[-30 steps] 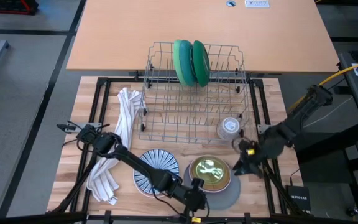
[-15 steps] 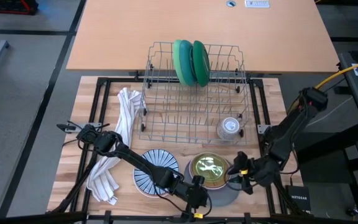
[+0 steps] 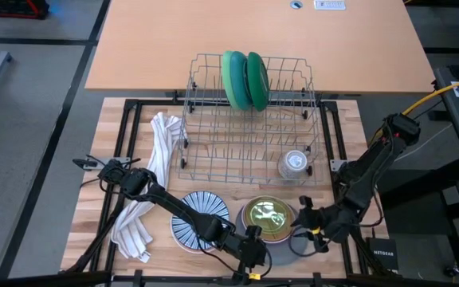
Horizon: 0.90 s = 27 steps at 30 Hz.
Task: Sort dishes
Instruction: Put the gray plate into the dish rack
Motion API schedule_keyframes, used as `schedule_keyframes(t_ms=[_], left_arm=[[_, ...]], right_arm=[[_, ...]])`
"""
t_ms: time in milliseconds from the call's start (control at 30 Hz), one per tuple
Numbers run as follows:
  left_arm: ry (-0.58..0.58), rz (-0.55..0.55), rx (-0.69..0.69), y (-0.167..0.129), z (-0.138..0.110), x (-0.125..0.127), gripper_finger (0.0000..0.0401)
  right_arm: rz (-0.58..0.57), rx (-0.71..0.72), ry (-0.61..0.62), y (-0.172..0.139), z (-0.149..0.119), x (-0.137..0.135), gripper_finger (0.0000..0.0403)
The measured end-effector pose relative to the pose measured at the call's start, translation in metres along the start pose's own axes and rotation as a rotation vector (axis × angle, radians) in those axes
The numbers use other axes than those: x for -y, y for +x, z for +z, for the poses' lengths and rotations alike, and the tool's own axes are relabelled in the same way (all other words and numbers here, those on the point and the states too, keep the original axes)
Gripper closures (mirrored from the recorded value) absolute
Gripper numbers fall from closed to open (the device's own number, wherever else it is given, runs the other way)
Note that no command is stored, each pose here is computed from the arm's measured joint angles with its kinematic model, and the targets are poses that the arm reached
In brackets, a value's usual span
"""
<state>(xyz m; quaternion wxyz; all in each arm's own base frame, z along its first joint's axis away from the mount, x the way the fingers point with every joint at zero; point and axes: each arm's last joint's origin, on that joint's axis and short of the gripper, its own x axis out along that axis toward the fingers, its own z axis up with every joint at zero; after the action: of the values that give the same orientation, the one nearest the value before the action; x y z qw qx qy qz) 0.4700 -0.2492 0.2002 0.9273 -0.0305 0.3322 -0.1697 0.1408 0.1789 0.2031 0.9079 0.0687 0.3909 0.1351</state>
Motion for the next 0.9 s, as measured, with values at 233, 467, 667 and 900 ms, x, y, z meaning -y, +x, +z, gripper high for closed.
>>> schedule_keyframes(t_ms=[233, 467, 667, 900], left_arm=[[0.000, 0.000, -0.001, 0.000, 0.000, 0.000, 0.0401], [0.000, -0.002, -0.004, 0.000, 0.000, 0.000, 0.0401], [-0.001, -0.005, -0.004, 0.000, 0.000, 0.001, 0.0401], [-0.001, -0.004, -0.002, 0.000, 0.000, 0.000, 0.0401]], right_arm=[[0.005, -0.040, -0.014, 0.001, -0.001, -0.001, 0.0237], [-0.067, -0.119, -0.057, 0.017, -0.012, 0.001, 0.0237], [-0.106, -0.150, -0.093, 0.027, -0.018, 0.001, 0.0237], [-0.106, -0.137, -0.127, 0.030, -0.017, 0.000, 0.0237]])
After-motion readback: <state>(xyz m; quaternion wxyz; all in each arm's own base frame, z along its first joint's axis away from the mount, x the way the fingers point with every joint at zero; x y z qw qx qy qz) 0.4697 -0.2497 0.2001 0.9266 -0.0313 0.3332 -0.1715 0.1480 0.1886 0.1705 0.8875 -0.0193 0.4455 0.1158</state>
